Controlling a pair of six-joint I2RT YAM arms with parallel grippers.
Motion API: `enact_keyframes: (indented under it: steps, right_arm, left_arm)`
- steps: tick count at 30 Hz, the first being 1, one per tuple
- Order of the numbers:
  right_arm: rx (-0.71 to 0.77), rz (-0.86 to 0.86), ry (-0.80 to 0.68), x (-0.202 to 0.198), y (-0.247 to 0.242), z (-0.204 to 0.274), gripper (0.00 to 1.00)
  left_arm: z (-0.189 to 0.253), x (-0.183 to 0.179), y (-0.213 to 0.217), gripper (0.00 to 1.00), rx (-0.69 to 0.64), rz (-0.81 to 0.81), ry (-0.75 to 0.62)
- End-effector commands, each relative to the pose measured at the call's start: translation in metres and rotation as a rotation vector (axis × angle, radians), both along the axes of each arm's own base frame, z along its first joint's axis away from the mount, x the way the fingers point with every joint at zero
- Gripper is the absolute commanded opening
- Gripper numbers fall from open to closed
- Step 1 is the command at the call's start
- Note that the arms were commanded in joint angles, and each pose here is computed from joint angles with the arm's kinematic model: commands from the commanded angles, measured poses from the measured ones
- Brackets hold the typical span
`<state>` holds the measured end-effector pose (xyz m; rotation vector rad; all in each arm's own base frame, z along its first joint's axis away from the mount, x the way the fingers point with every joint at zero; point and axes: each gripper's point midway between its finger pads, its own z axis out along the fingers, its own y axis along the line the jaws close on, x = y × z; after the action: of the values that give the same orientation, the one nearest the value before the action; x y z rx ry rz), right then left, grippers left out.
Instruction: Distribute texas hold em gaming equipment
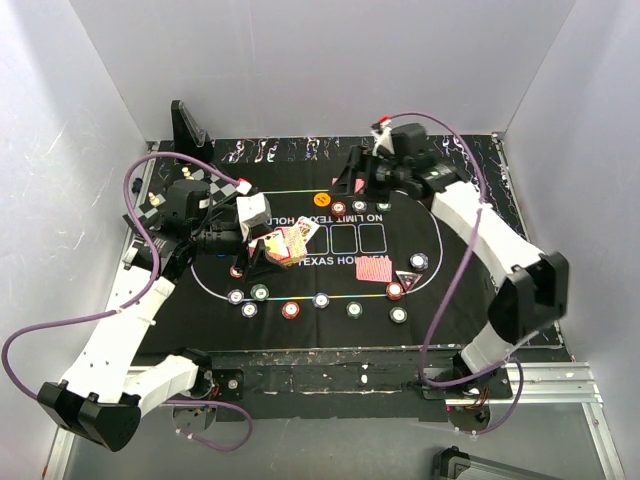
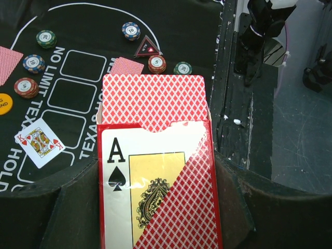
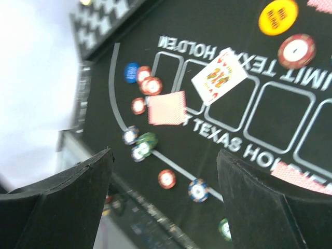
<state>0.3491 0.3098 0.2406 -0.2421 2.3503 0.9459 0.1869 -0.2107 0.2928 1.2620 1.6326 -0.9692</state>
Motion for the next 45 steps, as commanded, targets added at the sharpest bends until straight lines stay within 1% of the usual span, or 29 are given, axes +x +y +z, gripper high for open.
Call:
enact_keyframes:
  steps: [1,4,10,18,25,33,34,35,36,38,40,45]
  right_arm:
    - [0.39,0.215,0.135,-0.066,0.012,0.071,0.88]
    - [0.478,0.278,0.156,-0.088,0.007,0.094,0.89]
    - [0.541,0.322,0.166,-0.112,0.005,0.111,0.89]
    - [0.511,0.44,0.194,-0.141,0.034,0.107,0.9]
    - [0.495,0.464,0.272,-0.142,0.057,0.086,0.91]
    - [0.534,0.5,0.341,-0.143,0.072,0.077,0.71]
    - [0.536,0.503,0.364,-0.145,0.071,0.074,0.68]
    - [0.551,0.516,0.345,-0.144,0.073,0.077,0.64]
    - [0.555,0.521,0.356,-0.145,0.072,0.076,0.62]
    - [0.562,0.52,0.364,-0.144,0.072,0.075,0.54]
    - [0.57,0.518,0.375,-0.144,0.07,0.074,0.48]
    - [0.598,0.493,0.405,-0.142,0.059,0.066,0.42]
  left_arm:
    - [0.008,-0.003,0.001,0.0,-0.028,-0.005,-0.055]
    - [0.003,-0.001,-0.001,0.0,-0.03,-0.006,-0.035]
    - [-0.002,0.011,-0.005,0.0,-0.04,0.0,-0.059]
    - [0.001,0.027,-0.012,0.0,-0.038,-0.01,-0.064]
    - [0.003,0.032,-0.012,0.0,-0.038,-0.003,-0.074]
    - [0.008,0.033,-0.012,0.0,-0.041,0.002,-0.085]
    - [0.007,0.033,-0.012,0.0,-0.041,0.003,-0.085]
    - [0.007,0.034,-0.012,0.0,-0.041,0.003,-0.085]
    - [0.007,0.034,-0.012,0.0,-0.042,0.004,-0.083]
    - [0.007,0.034,-0.012,0.0,-0.041,0.002,-0.085]
    - [0.007,0.034,-0.012,0.0,-0.042,0.004,-0.085]
    - [0.009,0.033,-0.013,0.0,-0.046,0.001,-0.084]
